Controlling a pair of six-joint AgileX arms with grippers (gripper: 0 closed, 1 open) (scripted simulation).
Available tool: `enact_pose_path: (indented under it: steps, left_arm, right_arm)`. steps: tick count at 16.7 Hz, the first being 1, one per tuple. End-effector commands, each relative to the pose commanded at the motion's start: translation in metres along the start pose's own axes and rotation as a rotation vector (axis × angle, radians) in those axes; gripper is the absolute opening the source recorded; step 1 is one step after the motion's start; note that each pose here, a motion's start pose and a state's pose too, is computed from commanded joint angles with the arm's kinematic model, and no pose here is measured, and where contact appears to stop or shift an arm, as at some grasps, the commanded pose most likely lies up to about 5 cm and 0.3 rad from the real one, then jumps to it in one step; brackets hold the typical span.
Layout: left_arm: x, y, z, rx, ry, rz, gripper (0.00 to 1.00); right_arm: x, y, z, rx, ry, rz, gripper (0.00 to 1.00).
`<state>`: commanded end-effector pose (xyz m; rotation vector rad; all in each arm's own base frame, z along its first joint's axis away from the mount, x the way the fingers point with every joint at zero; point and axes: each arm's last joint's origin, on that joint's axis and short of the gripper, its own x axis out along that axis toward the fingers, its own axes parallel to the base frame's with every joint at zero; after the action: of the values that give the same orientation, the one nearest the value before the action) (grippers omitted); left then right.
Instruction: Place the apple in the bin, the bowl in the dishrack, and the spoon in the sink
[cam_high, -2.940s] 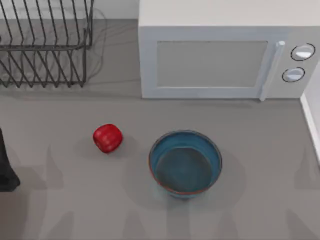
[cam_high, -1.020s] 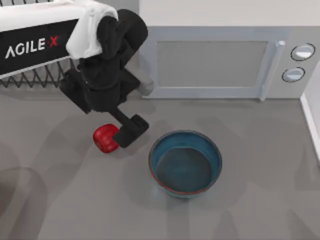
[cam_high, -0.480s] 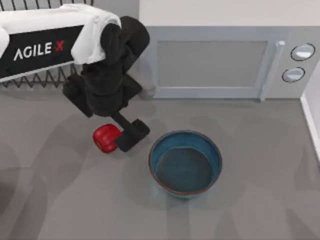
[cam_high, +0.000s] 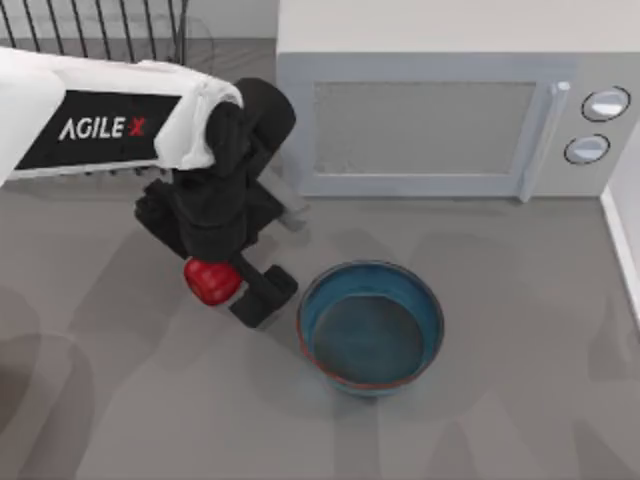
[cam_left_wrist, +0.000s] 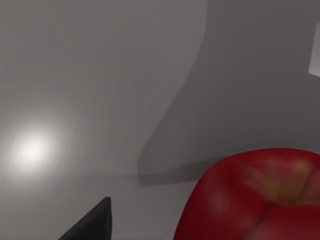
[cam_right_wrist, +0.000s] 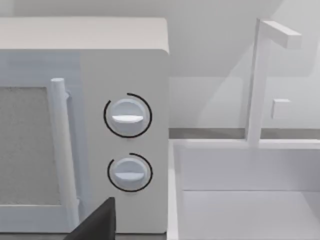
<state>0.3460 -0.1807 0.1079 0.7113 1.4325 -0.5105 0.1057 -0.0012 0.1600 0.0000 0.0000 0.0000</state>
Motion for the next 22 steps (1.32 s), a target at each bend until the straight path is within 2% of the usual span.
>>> enact_pose_path:
  steps: [2, 15, 22]
  left_arm:
    - [0.0, 0.0, 0.0, 0.0, 0.0, 0.0, 1.0]
    - [0.0, 0.0, 0.0, 0.0, 0.0, 0.0, 0.02]
    - [0.0, 0.0, 0.0, 0.0, 0.0, 0.0, 0.0]
  right_arm:
    - [0.0, 0.0, 0.0, 0.0, 0.0, 0.0, 1.0]
    - [0.0, 0.0, 0.0, 0.0, 0.0, 0.0, 1.0]
    - [0.0, 0.0, 0.0, 0.0, 0.0, 0.0, 1.0]
